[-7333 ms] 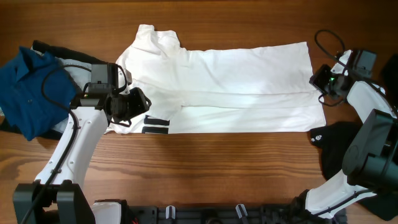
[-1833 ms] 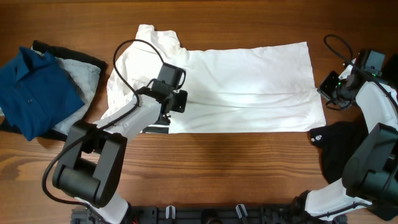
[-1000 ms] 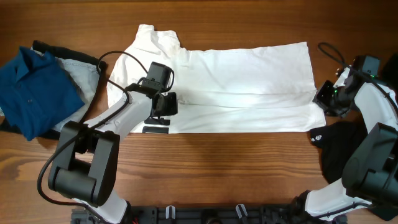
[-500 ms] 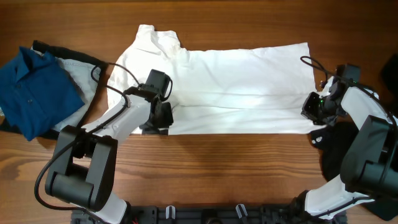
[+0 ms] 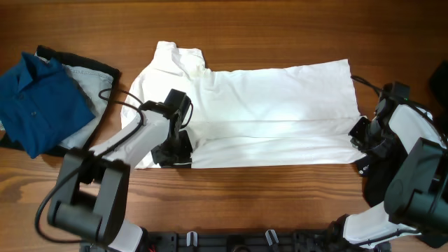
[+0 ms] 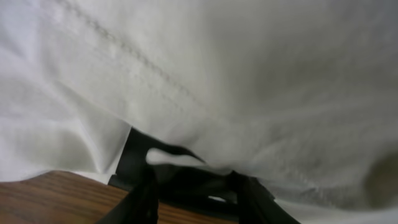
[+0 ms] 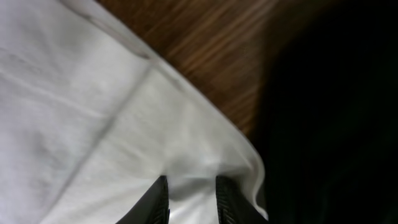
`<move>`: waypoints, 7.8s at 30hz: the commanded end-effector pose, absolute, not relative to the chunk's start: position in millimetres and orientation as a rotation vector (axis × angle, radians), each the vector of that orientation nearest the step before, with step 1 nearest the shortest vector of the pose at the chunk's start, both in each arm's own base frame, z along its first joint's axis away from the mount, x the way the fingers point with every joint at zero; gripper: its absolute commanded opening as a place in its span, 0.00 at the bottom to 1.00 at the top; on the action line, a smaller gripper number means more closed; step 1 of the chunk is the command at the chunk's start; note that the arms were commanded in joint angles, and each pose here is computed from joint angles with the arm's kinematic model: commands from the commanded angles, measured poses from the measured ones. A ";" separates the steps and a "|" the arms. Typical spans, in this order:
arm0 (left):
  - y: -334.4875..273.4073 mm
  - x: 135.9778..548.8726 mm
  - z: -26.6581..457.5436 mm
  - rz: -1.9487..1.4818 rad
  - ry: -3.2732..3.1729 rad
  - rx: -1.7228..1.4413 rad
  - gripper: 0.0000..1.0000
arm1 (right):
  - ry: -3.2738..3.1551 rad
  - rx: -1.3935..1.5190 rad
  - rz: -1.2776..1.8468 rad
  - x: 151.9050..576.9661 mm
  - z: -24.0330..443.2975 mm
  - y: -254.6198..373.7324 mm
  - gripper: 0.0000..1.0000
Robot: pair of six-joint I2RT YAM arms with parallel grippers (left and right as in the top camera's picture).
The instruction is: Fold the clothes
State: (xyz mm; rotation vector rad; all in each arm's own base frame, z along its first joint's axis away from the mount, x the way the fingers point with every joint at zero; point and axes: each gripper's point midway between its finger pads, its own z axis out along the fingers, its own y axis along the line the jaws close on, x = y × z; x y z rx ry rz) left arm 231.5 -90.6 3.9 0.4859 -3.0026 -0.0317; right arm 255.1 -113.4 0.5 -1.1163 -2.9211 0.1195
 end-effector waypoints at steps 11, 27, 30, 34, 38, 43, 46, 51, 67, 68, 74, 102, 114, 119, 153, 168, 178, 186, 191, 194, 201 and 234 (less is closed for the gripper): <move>-44.6 423.2 157.6 0.529 -3.695 0.575 0.75 | -3.450 -0.876 -0.412 338.2 122.4 -82.9 0.54; -34.7 558.4 32.8 0.577 -3.756 0.420 0.73 | -3.447 -0.848 -0.394 337.7 121.0 -77.2 0.54; -34.7 550.2 14.0 0.552 -3.702 0.426 0.63 | -3.451 -0.849 -0.394 338.6 121.4 -77.5 0.53; -35.3 544.3 9.2 0.538 -3.673 0.427 0.36 | -3.451 -0.849 -0.395 338.6 121.4 -77.4 0.53; -35.5 542.8 7.7 0.535 -3.666 0.427 0.15 | -3.450 -0.849 -0.395 338.3 121.3 -77.4 0.51; -35.7 543.1 9.0 0.545 -3.662 0.448 0.04 | -3.446 -0.846 -0.394 337.6 120.7 -77.2 0.47; -36.7 542.5 20.4 0.564 -3.668 0.449 0.04 | -3.431 -0.842 -0.394 335.9 117.3 -76.5 0.43; -40.9 536.5 66.3 0.629 -3.692 0.435 0.04 | -3.385 -0.849 -0.355 337.0 99.1 -81.1 0.39; -37.5 531.9 71.8 0.605 -3.678 0.496 0.04 | -3.391 -0.860 -0.303 341.6 92.5 -88.0 0.38; -37.5 529.8 69.9 0.600 -3.668 0.497 0.04 | -3.401 -0.850 -0.301 343.0 93.1 -88.5 0.38; -43.4 517.0 62.6 0.642 -3.595 0.477 0.04 | -3.478 -0.628 -0.190 382.3 96.8 -92.6 0.40; -45.1 509.7 58.2 0.647 -3.546 0.519 0.04 | -3.798 -0.493 -0.029 529.8 -17.3 -105.6 0.49; -53.0 508.3 67.8 0.742 -3.529 0.500 0.04 | -3.701 -0.727 0.019 515.4 -16.6 -114.8 0.04; -46.8 507.5 124.7 0.816 -3.616 0.502 0.04 | -3.740 -0.801 0.091 508.1 49.9 -123.3 0.04; -5.0 430.9 17.8 0.423 -3.202 0.804 0.53 | -3.550 -0.794 0.219 423.9 113.9 -117.9 0.04; -4.5 427.8 4.5 0.425 -3.198 0.853 0.47 | -3.549 -0.794 0.218 423.7 113.8 -117.9 0.04; -5.1 437.6 3.1 0.454 -3.229 0.852 0.12 | -3.550 -0.794 0.218 423.8 113.8 -117.9 0.04; -4.9 431.4 -0.8 0.434 -3.203 0.851 0.41 | -3.549 -0.793 0.221 423.7 113.8 -118.0 0.04; -6.0 428.0 -12.9 0.428 -3.174 0.849 0.28 | -3.548 -0.796 0.225 423.5 113.9 -118.6 0.04; -5.5 432.1 -11.2 0.436 -3.191 0.849 0.17 | -3.548 -0.797 0.225 423.5 113.9 -118.6 0.04; -3.0 448.7 15.9 0.469 -3.265 0.852 0.04 | -3.549 -0.797 0.225 423.6 113.9 -118.7 0.04; 24.5 330.1 150.1 0.342 -3.193 1.003 0.06 | -3.369 -0.719 0.336 381.9 94.9 -121.4 0.04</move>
